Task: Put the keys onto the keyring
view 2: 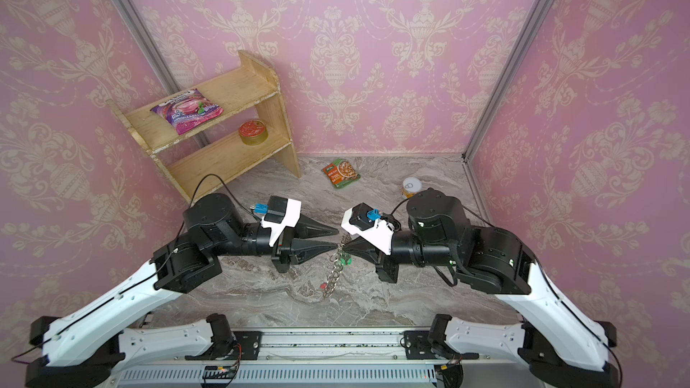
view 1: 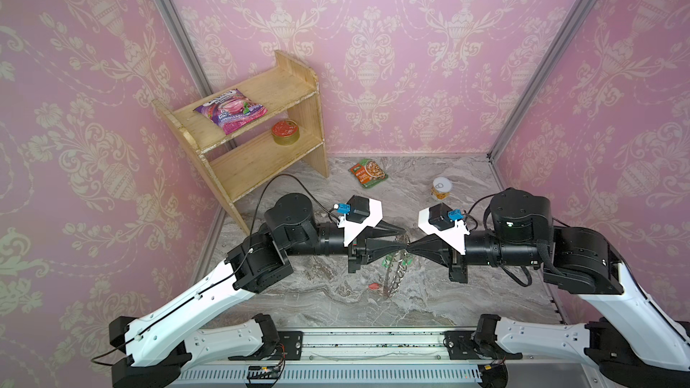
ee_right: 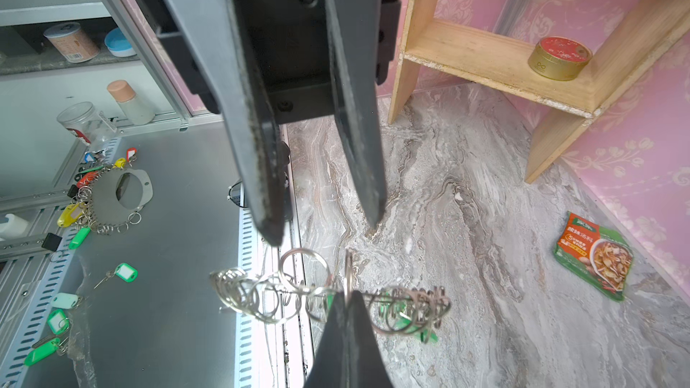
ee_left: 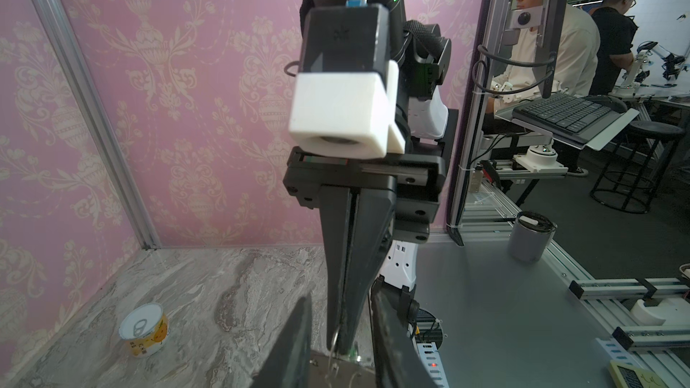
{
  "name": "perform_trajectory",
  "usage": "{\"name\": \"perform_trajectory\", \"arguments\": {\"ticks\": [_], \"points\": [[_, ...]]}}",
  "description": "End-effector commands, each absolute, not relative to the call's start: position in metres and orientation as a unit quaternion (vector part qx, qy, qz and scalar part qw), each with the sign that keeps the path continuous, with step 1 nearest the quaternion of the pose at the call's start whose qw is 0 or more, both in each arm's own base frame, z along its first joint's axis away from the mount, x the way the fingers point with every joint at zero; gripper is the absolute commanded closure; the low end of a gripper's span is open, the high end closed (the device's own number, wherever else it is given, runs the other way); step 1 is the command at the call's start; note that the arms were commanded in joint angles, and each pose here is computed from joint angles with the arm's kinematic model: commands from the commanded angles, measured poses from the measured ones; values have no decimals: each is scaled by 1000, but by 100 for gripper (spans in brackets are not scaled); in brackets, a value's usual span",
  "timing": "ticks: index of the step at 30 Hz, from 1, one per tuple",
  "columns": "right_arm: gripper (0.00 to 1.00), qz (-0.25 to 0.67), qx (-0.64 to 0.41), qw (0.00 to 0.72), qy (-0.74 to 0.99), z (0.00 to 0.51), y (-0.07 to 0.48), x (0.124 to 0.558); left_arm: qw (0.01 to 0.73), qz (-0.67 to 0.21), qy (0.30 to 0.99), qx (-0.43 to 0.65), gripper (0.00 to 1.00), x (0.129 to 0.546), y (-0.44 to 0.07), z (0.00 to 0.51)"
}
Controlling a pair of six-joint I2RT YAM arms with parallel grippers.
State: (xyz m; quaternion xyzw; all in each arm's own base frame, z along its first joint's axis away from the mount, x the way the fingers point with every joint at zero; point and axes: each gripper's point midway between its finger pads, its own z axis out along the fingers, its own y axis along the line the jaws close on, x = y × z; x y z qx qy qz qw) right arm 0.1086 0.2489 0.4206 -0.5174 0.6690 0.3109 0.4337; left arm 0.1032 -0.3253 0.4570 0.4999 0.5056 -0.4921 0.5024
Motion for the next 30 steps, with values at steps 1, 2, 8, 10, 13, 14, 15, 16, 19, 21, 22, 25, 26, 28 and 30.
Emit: {"name": "perform_trajectory", "arguments": {"ticks": [1, 2, 8, 10, 13, 14, 15, 16, 19, 21, 22, 25, 26, 28, 30], "points": [[100, 319, -517, 463, 645, 443, 247, 106, 481, -484, 518, 516, 71, 101, -326, 448], [100, 318, -517, 464, 645, 443, 247, 107, 479, -483, 519, 517, 71, 102, -326, 447], [100, 321, -520, 461, 644, 442, 250, 107, 477, -487, 517, 518, 75, 101, -329, 449], [100, 320, -521, 461, 643, 442, 250, 107, 477, -490, 514, 518, 77, 101, -330, 451], [100, 319, -522, 462, 642, 442, 251, 108, 476, -493, 512, 519, 81, 101, -331, 452], [100, 320, -522, 463, 641, 442, 251, 108, 475, -494, 512, 519, 82, 100, -331, 452], [100, 319, -522, 464, 640, 443, 251, 108, 472, -495, 513, 519, 84, 101, -332, 450], [100, 319, -522, 464, 641, 443, 251, 108, 471, -496, 512, 520, 86, 100, -333, 451], [100, 319, -522, 467, 638, 444, 251, 108, 467, -498, 513, 521, 90, 100, -333, 449], [100, 319, -521, 469, 637, 445, 250, 108, 464, -499, 514, 521, 89, 99, -334, 449], [100, 318, -521, 471, 637, 446, 249, 108, 463, -499, 515, 521, 88, 99, -334, 448], [100, 318, -520, 474, 636, 447, 249, 108, 459, -498, 519, 522, 88, 100, -334, 446], [100, 319, -520, 475, 635, 448, 248, 107, 459, -497, 519, 522, 88, 100, -334, 446], [100, 319, -519, 475, 634, 448, 248, 107, 458, -496, 521, 522, 90, 100, -334, 445], [100, 318, -517, 479, 634, 449, 247, 108, 457, -496, 521, 523, 91, 100, -334, 444]]}}
